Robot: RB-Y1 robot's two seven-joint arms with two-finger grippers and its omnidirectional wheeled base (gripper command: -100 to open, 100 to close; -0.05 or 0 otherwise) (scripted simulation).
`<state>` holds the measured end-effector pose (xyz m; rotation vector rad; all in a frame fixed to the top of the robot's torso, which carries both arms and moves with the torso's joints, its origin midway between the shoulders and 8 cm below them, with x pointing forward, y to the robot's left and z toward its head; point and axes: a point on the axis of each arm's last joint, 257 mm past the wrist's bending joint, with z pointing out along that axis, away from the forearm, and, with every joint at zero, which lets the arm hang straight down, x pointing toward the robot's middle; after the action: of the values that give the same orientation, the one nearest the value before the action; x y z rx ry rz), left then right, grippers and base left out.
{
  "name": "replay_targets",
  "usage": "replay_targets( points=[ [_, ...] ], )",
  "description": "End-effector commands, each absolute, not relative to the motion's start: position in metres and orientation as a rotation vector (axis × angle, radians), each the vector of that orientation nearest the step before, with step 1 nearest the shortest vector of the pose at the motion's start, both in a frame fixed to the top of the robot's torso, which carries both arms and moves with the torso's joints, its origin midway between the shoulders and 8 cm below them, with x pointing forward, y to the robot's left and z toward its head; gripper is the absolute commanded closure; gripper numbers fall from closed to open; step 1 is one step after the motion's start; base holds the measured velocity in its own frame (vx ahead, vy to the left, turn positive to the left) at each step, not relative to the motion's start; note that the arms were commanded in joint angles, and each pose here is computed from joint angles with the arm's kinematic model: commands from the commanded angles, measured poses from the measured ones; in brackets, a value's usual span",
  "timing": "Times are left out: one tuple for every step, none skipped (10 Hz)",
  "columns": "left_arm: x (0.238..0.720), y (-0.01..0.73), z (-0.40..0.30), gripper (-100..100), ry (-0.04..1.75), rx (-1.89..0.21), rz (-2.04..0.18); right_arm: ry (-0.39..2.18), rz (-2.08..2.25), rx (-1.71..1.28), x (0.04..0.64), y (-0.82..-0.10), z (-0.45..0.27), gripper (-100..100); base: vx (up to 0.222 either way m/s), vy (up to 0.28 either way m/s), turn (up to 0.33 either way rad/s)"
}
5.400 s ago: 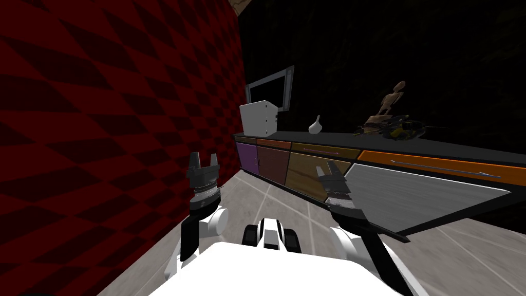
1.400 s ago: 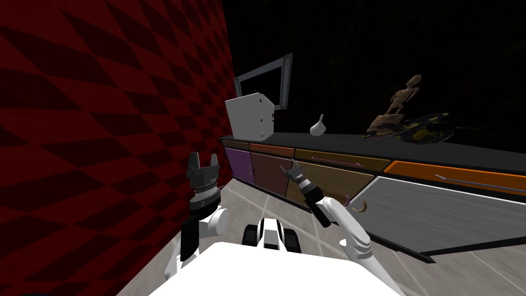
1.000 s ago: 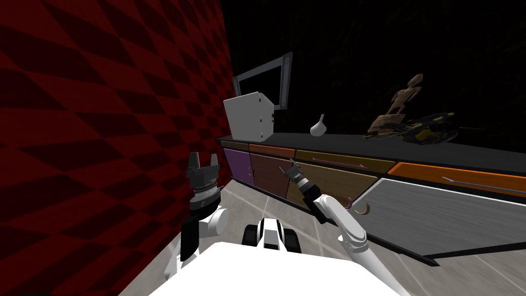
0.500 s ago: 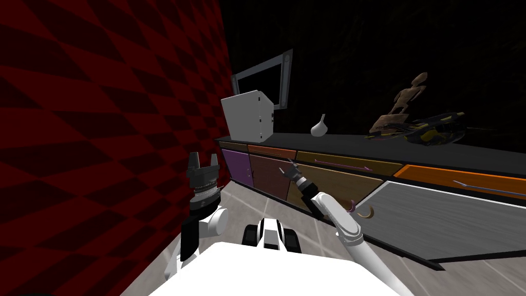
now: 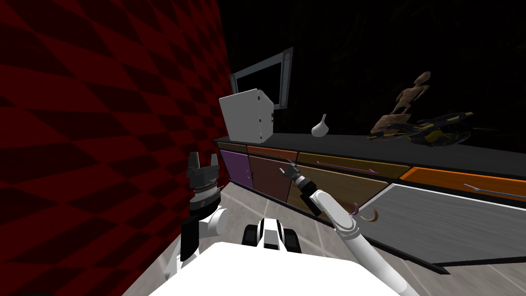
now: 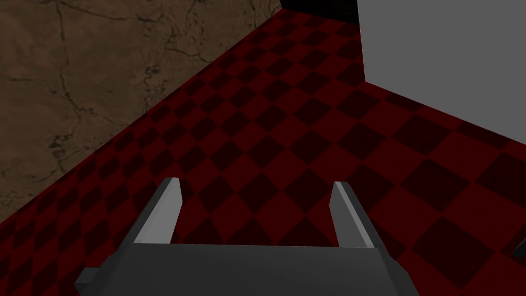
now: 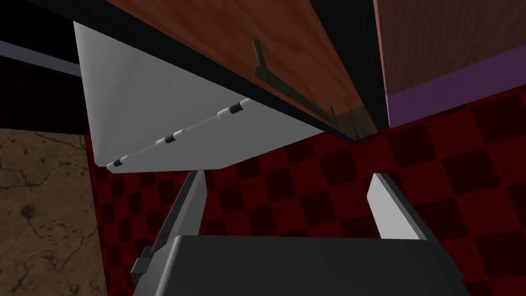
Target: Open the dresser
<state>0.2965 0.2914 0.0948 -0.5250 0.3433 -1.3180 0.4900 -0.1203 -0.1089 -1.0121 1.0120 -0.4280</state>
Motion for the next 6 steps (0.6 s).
replay_targets(
  points=[
    [0.2965,0.2914,0.0948,0,0.343,-0.525,-1.318,0.964,-0.529,-1.094,0.497,-0.1209,-0.113,-100,0.05,0.009,-0.018],
    [0.2965,0.2914,0.0948,0,0.343,-0.525,-1.318,0.963,-0.532,-1.096,0.4971,-0.1209,-0.1131,-100,0.046,0.011,-0.011],
    [0.2965,0.2914,0.0948,0,0.343,-0.525,-1.318,0.935,-0.583,-1.137,0.5007,-0.1215,-0.1149,-100,0.05,0.006,-0.02],
    [0.2965,0.2914,0.0948,0,0.343,-0.525,-1.318,0.909,-0.629,-1.174,0.5039,-0.1222,-0.1162,-100,0.075,0.014,-0.026],
    [0.2965,0.2914,0.0948,0,0.343,-0.525,-1.318,0.875,-0.687,-1.218,0.507,-0.1232,-0.1177,-100,0.076,0.018,-0.023],
    [0.2965,0.2914,0.0948,0,0.343,-0.525,-1.318,0.875,-0.688,-1.219,0.507,-0.1232,-0.1177,-100,0.045,0.011,-0.006]
  ],
)
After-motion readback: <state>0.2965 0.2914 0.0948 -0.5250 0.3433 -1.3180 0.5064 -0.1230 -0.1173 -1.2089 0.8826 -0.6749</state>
